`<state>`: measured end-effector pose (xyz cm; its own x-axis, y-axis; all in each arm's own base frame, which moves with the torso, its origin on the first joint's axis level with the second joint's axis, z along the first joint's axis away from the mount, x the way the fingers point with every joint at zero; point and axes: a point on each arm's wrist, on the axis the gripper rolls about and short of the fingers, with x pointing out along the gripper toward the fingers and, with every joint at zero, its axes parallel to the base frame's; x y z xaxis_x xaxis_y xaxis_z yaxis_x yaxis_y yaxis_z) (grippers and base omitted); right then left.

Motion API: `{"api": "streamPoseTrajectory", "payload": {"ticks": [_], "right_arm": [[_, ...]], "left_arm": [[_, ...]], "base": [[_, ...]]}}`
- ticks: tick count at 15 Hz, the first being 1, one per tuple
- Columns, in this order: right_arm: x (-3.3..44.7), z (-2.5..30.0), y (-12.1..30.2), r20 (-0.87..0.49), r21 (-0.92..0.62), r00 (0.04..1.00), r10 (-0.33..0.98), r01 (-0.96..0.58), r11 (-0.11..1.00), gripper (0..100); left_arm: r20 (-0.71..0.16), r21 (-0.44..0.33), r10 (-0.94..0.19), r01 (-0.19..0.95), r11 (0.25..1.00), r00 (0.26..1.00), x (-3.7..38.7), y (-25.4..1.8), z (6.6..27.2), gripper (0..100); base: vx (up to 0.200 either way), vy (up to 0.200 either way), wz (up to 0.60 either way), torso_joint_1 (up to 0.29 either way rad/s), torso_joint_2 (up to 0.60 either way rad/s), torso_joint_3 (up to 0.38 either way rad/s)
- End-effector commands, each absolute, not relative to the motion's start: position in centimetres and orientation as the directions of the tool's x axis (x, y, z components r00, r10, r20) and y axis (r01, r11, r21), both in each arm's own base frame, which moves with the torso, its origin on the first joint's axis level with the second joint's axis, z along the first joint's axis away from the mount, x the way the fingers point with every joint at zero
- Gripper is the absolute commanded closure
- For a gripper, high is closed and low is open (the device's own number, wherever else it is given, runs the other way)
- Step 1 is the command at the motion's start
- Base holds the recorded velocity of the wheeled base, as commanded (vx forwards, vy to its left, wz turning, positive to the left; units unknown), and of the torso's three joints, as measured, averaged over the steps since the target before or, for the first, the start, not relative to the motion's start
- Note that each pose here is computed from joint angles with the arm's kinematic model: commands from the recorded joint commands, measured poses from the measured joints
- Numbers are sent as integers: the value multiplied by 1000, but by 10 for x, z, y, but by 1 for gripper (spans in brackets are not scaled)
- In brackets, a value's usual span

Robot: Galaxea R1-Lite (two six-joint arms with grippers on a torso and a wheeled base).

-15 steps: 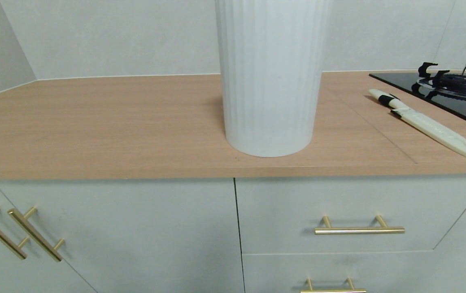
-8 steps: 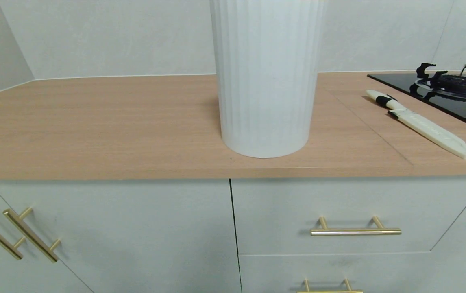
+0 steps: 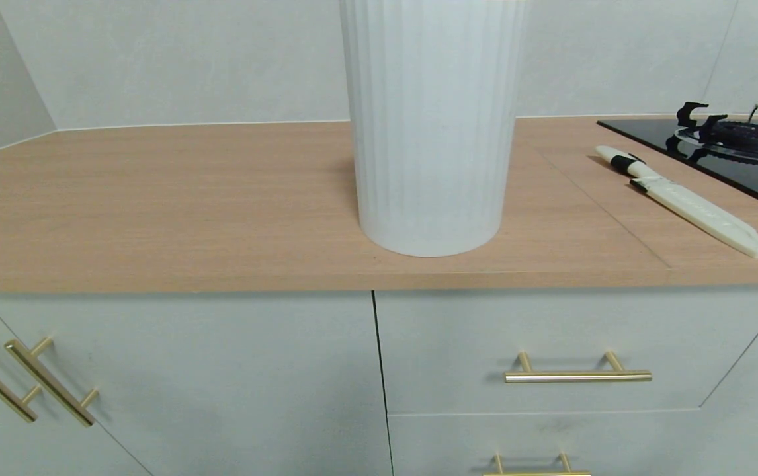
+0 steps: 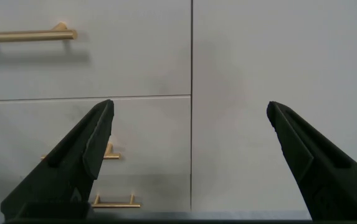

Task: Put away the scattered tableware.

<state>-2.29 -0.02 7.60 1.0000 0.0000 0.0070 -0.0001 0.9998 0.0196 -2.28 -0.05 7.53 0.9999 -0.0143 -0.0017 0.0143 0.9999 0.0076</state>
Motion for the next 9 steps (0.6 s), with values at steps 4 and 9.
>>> {"api": "streamPoseTrajectory", "payload": {"ticks": [4, 9], "right_arm": [[-23, 76, 0, 6, 20, 1000, 0, 0, 1000, 0], [-23, 76, 0, 6, 20, 1000, 0, 0, 1000, 0]], "left_arm": [[-2, 6, -14, 14, 1000, 1000, -23, -1, 75, 0], [-2, 6, -14, 14, 1000, 1000, -23, -1, 75, 0]], "base": [[0, 0, 0, 30, -154, -123], [0, 0, 0, 124, -408, -304]]}}
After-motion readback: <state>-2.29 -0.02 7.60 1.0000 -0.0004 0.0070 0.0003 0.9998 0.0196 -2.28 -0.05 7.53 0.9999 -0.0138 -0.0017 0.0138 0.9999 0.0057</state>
